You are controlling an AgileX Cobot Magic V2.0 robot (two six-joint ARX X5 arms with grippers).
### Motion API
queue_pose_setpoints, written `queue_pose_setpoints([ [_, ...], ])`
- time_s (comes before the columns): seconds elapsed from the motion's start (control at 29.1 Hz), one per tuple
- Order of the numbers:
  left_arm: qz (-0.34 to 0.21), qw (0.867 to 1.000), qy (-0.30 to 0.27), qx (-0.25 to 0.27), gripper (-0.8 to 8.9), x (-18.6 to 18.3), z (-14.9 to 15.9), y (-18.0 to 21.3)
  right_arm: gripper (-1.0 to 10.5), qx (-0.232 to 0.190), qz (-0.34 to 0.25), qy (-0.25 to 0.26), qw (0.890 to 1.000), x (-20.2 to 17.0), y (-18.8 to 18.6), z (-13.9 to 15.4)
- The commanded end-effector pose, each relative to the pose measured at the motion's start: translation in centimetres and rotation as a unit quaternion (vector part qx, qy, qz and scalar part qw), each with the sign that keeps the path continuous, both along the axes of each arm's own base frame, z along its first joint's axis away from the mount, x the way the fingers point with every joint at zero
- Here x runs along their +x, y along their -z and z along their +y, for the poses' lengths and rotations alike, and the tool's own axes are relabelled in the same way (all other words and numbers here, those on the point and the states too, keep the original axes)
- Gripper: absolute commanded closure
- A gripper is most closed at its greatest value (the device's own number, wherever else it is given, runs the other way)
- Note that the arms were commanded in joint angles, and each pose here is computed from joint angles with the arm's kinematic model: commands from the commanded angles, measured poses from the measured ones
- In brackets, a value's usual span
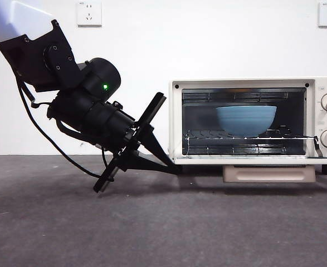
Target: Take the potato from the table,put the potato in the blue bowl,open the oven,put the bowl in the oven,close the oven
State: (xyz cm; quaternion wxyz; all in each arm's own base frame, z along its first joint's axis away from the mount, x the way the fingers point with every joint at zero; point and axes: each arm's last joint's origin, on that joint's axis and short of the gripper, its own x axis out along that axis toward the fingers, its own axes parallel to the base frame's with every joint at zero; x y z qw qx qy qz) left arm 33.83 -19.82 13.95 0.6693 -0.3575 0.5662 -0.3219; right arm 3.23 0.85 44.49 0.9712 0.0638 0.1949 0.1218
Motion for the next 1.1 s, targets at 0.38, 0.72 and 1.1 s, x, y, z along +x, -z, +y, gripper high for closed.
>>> queue_pose_setpoints([
  [0.38,-0.06,0.995,0.01,-0.077,8.2,3.2,-2.4,-6.0,9.6,-0.044,0.048,0.03,0.997,-0.4,1.1,-0.3],
  [0.72,-0.11,0.989,0.001,-0.097,8.2,4.9,-3.1,-10.6,9.6,-0.055,0.074,0.026,0.995,-0.6,1.5,-0.3],
  [1.1,-0.111,0.99,-0.015,-0.091,8.2,5.2,-2.7,-10.9,9.6,-0.057,0.082,0.025,0.995,-0.7,1.7,-0.3],
])
